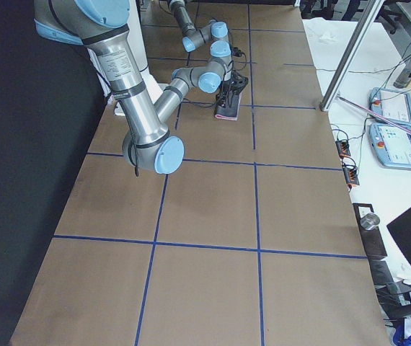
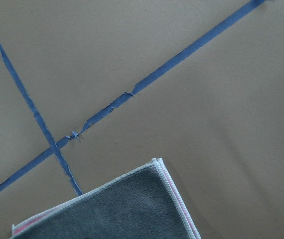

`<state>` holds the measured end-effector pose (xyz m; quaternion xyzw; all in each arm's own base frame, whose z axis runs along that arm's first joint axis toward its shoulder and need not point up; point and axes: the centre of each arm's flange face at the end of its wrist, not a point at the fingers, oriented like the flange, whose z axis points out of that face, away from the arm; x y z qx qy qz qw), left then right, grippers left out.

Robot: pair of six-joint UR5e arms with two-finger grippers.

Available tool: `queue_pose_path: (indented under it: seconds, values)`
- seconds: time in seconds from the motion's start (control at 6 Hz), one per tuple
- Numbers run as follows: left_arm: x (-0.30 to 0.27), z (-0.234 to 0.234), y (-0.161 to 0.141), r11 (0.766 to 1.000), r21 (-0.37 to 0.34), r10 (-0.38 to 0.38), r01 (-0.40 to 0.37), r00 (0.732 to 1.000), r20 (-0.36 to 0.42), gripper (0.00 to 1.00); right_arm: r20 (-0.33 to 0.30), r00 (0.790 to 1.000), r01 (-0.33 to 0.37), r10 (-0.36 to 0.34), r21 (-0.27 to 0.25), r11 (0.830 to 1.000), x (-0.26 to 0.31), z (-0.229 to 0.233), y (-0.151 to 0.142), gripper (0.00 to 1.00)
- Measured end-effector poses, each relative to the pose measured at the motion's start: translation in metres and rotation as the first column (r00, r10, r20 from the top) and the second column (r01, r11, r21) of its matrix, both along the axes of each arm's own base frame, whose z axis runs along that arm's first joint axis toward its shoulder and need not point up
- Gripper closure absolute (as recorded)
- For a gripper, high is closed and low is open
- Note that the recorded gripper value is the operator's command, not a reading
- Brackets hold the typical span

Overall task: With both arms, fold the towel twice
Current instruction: 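Grasp the folded strip's end nearest the left gripper with the left gripper, then fold the strip end over with the left gripper while the right arm withdraws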

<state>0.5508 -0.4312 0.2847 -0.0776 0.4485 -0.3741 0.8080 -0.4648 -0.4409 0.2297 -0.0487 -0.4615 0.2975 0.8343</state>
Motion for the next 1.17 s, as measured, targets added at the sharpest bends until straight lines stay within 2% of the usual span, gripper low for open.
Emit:
queue_pose_path:
  seconds: [0.17, 0.33, 0.5, 0.67, 1.17]
  values:
    - [0.008, 0.003, 0.009, 1.0, -0.014, 0.012, -0.012, 1.0, 0.001, 0.35, 0.002, 1.0, 0.001, -0.001, 0.001, 1.0, 0.001, -0.002, 0.001, 0.0]
    - [0.012, 0.004, 0.014, 1.0, -0.02, 0.018, -0.018, 1.0, 0.002, 0.81, 0.003, 1.0, 0.001, -0.001, 0.001, 1.0, 0.002, -0.003, 0.002, 0.0]
    - [0.013, 0.003, 0.016, 1.0, -0.02, 0.021, -0.021, 1.0, 0.0, 0.96, 0.004, 1.0, 0.001, -0.001, 0.002, 1.0, 0.003, -0.004, 0.002, 0.0]
    - [0.012, 0.002, 0.017, 1.0, -0.019, 0.022, -0.022, 1.0, -0.003, 0.99, 0.007, 1.0, 0.001, -0.001, 0.004, 1.0, 0.004, -0.006, 0.003, 0.0]
    - [0.002, -0.011, 0.018, 1.0, -0.01, 0.022, -0.022, 1.0, 0.004, 1.0, 0.008, 1.0, 0.001, -0.001, 0.005, 1.0, 0.006, -0.006, 0.004, 0.0]
